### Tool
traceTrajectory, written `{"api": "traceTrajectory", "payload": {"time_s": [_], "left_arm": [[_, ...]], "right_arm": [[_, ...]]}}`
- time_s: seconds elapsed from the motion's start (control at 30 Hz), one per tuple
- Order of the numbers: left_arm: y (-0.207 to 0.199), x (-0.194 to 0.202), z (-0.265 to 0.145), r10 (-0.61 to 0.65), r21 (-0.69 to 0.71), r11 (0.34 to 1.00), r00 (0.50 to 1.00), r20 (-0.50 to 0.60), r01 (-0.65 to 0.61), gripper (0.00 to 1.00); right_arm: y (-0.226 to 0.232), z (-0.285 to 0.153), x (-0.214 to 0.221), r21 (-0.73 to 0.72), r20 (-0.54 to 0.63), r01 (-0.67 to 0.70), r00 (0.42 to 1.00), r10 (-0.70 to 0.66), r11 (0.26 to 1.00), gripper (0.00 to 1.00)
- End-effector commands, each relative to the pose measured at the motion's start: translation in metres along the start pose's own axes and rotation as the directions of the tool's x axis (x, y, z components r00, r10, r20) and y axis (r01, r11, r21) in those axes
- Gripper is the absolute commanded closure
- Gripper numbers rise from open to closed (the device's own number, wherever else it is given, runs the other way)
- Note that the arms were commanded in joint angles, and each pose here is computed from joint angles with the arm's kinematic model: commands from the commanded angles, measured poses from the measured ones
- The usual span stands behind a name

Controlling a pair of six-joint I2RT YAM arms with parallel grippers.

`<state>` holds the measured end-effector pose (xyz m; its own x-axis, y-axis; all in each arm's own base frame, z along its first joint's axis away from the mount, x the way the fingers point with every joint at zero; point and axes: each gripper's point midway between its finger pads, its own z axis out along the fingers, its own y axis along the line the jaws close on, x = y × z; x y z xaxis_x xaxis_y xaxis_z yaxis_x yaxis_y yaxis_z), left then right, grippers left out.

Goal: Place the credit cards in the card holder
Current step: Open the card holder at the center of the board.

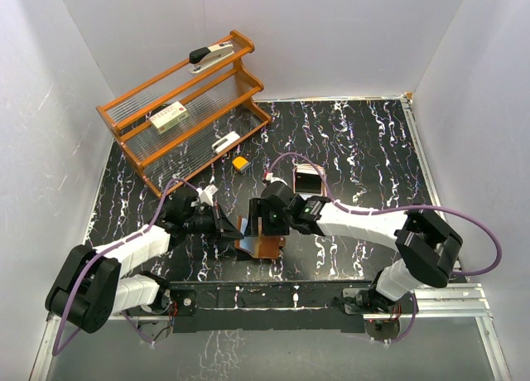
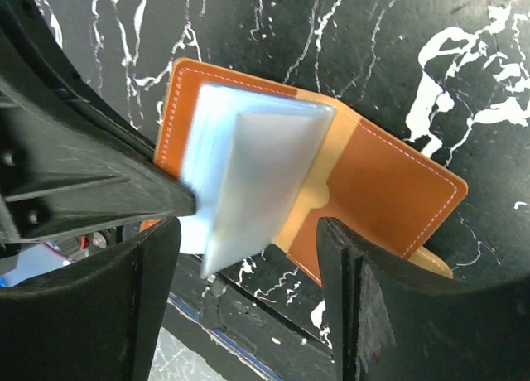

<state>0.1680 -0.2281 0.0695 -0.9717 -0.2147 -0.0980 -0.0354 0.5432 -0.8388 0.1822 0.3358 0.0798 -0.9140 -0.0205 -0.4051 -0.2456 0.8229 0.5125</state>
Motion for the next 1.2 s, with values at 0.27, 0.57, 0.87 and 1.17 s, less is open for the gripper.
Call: {"api": "traceTrajectory", "payload": {"time_s": [0.27,0.57,0.87,1.17], "left_arm": [[-0.010,0.001,-0.005,0.047,0.025,0.999,0.999,0.003,-0.047,1.00],[-0.006,0.002,-0.005,0.045,0.018,0.999,0.999,0.001,-0.045,1.00],[-0.009,0.003,-0.005,0.043,0.037,0.998,0.999,0.004,-0.043,1.00],[-0.011,0.004,-0.005,0.035,0.057,0.998,0.999,0.002,-0.035,0.94]], "right_arm": [[0.025,0.009,-0.031,-0.027,0.074,-0.056,0.996,0.058,0.998,0.38],[0.013,0.017,-0.027,0.010,0.084,-0.064,0.994,0.063,0.998,0.48],[0.004,0.029,-0.016,0.021,0.056,-0.064,0.996,0.063,0.998,0.51],[-0.009,0.037,-0.004,0.048,0.026,-0.059,0.998,0.058,0.997,0.52]]}}
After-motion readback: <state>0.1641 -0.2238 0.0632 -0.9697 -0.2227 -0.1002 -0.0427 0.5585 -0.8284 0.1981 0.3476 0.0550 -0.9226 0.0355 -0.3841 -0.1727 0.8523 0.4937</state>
